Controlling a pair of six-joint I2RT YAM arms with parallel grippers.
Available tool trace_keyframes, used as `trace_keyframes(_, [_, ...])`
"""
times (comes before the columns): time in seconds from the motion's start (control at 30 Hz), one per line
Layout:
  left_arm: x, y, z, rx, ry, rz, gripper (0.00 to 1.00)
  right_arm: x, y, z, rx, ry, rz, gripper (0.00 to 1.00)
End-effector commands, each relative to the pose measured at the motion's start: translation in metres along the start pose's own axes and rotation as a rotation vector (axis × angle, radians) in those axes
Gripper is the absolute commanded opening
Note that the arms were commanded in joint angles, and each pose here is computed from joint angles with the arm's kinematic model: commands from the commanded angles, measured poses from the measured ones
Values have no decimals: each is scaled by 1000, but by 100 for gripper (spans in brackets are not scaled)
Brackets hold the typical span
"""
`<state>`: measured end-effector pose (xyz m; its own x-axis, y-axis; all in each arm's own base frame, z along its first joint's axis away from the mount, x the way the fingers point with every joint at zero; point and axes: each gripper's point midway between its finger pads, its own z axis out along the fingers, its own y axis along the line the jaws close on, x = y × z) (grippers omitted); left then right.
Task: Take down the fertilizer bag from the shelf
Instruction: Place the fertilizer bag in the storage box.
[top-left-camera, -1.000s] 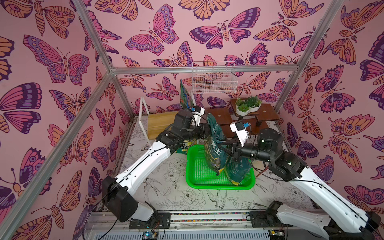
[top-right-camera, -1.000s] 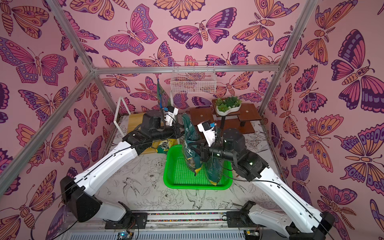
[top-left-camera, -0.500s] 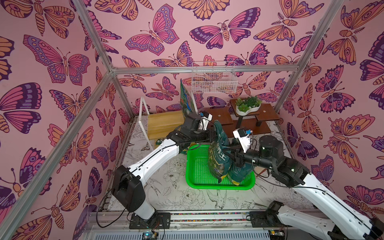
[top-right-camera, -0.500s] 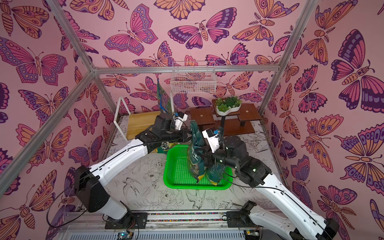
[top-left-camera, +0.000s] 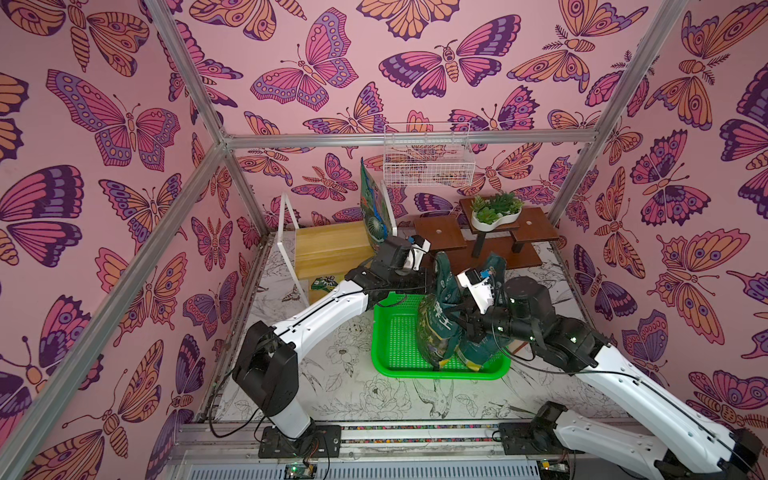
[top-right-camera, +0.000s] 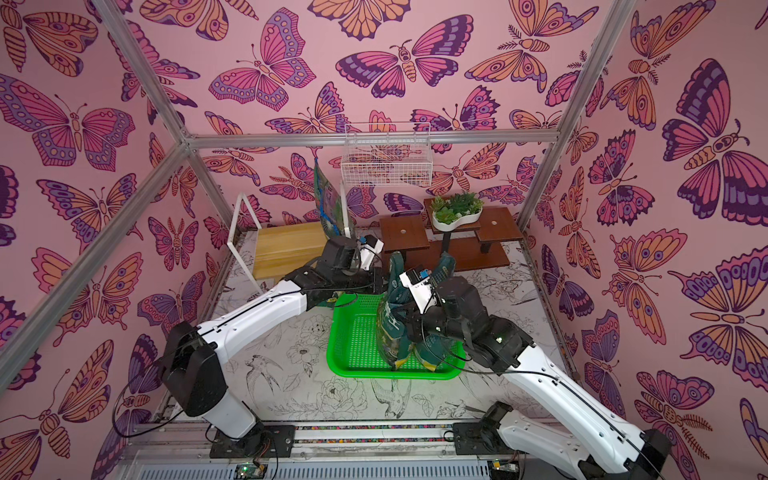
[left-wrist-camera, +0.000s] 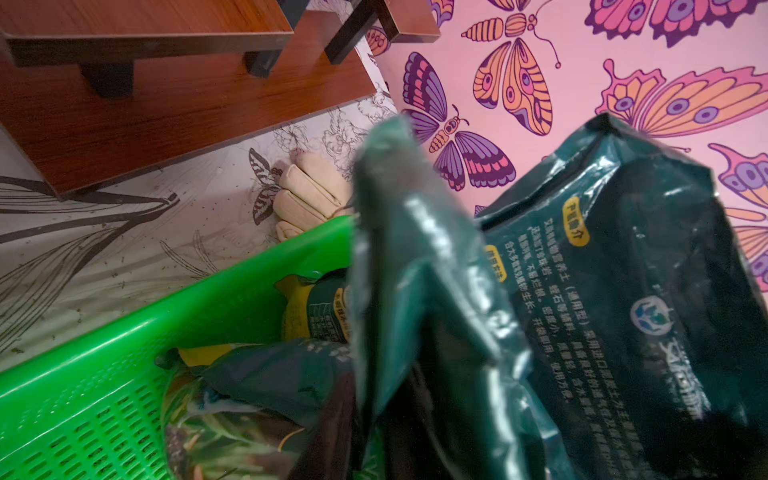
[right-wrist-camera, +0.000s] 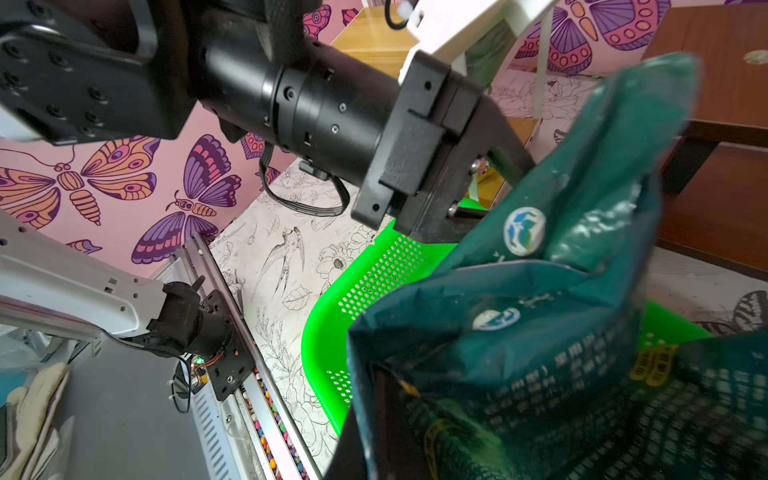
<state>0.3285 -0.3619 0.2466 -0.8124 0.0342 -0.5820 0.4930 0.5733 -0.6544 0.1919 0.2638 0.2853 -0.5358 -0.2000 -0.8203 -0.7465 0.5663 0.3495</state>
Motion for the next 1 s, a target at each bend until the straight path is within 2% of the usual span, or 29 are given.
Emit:
trace_keyframes(0.0, [-23, -22, -24, 17, -109, 86, 61, -4, 5, 3, -21, -13, -26, 0])
trace_keyframes(0.13, [-36, -24, -49, -58, -175, 144, 85, -2, 1, 5, -8, -9, -24, 0])
trace_keyframes(0.17, [-40, -25, -56, -75, -194, 158, 88, -1, 1, 5, -6, -8, -24, 0])
trace_keyframes(0.23, [-49, -32, -74, -97, -241, 189, 100, -1, 0, 4, 0, -11, -24, 3])
trace_keyframes(0.27, [-53, -37, -83, -103, -265, 202, 100, -1, 0, 4, 1, -12, -24, 7])
trace_keyframes(0.3, [-58, -42, -93, -108, -293, 216, 100, -1, 0, 3, 1, -15, -26, 15])
trace_keyframes(0.43, [-74, -61, -139, -135, -420, 263, 100, 0, 1, 2, -5, -5, -29, 58])
trace_keyframes(0.5, [-81, -73, -172, -156, -503, 296, 100, -1, 1, 2, -3, -9, -31, 70])
trace_keyframes(0.63, [-89, -73, -212, -254, -611, 345, 100, -4, 2, 0, -1, -17, -32, 76])
trace_keyframes(0.7, [-91, -63, -227, -343, -645, 357, 100, -6, 2, -2, 6, -20, -35, 78])
trace_keyframes(0.87, [-92, -29, -251, -568, -694, 334, 100, -16, 1, -17, 38, -66, -47, 85])
trace_keyframes(0.97, [-91, -15, -254, -648, -704, 318, 100, -28, 2, -33, 63, -125, -61, 90])
